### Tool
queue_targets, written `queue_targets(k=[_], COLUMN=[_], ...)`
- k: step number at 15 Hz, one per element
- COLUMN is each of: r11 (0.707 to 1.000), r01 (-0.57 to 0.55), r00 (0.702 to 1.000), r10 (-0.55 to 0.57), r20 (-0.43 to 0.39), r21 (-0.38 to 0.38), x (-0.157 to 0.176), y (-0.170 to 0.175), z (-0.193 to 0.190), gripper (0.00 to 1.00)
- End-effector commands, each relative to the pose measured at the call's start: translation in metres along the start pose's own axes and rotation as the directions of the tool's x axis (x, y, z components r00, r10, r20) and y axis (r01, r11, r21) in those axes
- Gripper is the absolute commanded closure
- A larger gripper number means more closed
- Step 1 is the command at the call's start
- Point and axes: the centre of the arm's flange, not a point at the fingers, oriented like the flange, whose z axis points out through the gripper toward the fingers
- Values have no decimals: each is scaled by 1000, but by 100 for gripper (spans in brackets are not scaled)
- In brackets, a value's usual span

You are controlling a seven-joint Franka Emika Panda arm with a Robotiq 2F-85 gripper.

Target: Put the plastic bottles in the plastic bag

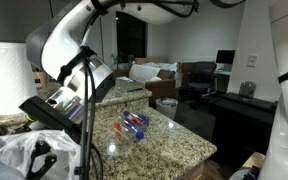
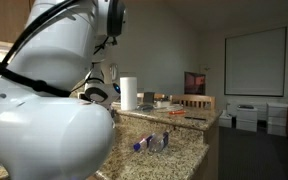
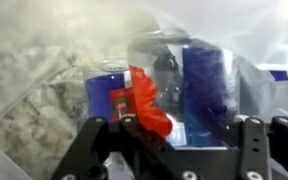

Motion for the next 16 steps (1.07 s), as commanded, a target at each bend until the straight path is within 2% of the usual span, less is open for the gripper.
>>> queue_targets(k=[1, 5, 11, 13, 16], r11=[999, 999, 991, 985, 978], r01=[-32, -37, 87, 122, 143], r00=[999, 999, 991, 971, 915], r10=[31, 37, -96, -144, -188], r20=[24, 24, -93, -192, -358], r21=[17, -11, -97, -123, -150], x=[-27, -44, -80, -96, -107], y=[16, 20, 13, 12, 21], z=[-3, -12, -40, -52, -79], gripper=[24, 2, 0, 0, 0])
